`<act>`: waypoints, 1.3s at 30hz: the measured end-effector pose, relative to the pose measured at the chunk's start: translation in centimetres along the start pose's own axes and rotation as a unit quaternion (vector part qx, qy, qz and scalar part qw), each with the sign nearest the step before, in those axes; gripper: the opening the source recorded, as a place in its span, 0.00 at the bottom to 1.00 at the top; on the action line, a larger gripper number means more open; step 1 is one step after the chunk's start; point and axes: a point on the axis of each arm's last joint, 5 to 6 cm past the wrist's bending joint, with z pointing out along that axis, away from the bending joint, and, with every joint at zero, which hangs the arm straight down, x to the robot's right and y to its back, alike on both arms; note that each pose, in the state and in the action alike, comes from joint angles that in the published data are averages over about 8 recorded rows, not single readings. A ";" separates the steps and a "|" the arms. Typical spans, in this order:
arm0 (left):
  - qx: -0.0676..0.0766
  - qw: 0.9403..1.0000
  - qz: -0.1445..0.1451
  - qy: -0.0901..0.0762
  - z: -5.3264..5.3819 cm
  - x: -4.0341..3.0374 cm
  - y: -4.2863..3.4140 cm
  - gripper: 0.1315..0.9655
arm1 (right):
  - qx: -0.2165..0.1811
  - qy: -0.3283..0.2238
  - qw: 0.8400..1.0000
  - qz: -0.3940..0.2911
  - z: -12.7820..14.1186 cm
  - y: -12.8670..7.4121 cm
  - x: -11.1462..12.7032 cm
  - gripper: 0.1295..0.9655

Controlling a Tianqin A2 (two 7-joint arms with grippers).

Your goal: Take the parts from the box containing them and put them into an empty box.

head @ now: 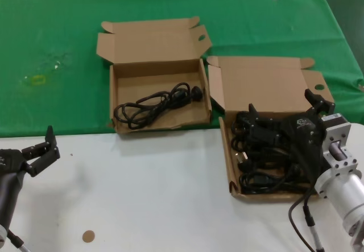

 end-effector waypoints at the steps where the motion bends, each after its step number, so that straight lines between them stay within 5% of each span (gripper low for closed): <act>1: 0.000 1.000 0.000 0.000 0.0 0.00 0.00 1.00 | 0.000 0.000 1.000 0.000 0.0 0.0 0.0 1.00; 39: 0.000 1.000 0.000 0.000 0.0 0.00 0.00 1.00 | 0.000 0.000 1.000 0.000 0.0 0.0 0.0 1.00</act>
